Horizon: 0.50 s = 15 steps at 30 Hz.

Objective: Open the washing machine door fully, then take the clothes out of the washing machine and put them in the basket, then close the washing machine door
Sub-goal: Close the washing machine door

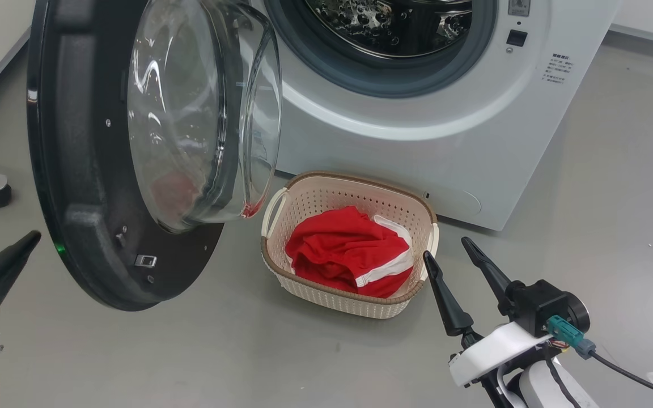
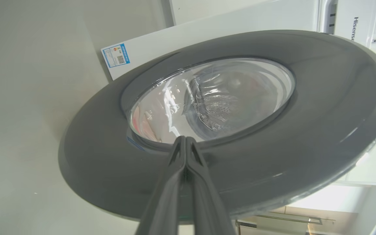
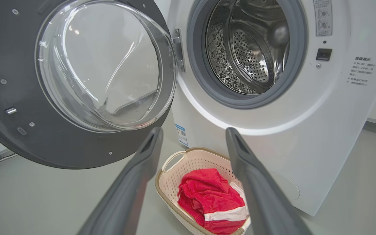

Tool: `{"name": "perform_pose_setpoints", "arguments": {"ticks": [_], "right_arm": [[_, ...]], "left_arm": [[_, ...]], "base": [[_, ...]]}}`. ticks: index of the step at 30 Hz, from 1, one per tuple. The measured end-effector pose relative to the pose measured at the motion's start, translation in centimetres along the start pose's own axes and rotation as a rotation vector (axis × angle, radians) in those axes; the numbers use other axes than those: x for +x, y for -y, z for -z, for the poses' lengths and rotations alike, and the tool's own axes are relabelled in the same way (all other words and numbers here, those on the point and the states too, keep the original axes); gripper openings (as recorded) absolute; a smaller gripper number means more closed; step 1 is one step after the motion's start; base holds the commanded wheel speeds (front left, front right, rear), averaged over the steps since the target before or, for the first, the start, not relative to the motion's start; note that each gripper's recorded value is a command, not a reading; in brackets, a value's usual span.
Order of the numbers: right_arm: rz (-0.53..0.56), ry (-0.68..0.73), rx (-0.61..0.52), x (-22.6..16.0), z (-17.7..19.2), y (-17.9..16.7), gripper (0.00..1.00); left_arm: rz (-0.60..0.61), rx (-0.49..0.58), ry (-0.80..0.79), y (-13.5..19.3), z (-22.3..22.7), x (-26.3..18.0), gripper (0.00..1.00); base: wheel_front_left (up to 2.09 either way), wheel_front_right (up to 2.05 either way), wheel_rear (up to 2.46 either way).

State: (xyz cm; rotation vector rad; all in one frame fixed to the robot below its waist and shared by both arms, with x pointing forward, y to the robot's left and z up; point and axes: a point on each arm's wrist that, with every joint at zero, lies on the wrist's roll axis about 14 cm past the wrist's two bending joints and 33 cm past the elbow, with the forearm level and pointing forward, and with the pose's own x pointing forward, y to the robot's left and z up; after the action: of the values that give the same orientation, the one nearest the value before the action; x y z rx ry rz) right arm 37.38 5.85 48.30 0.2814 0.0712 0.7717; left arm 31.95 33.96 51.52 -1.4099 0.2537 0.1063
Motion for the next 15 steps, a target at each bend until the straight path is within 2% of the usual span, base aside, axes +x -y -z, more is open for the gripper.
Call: {"name": "perform_pose_setpoints", "arguments": {"ticks": [11, 15], "right_arm": [[-0.018, 0.010, 0.001, 0.1, -0.4, -1.0, 1.00], [-0.026, 0.009, 0.001, 0.1, -0.4, -1.3, 1.00]], "left_arm": [[-0.313, 0.444, 0.140, -4.6, -2.9, -5.3, 0.00], [-0.389, 0.528, 0.195, -5.8, -3.6, -6.9, 0.00]], "base": [[0.00, 0.00, 0.00], [0.00, 0.00, 0.00]]}}
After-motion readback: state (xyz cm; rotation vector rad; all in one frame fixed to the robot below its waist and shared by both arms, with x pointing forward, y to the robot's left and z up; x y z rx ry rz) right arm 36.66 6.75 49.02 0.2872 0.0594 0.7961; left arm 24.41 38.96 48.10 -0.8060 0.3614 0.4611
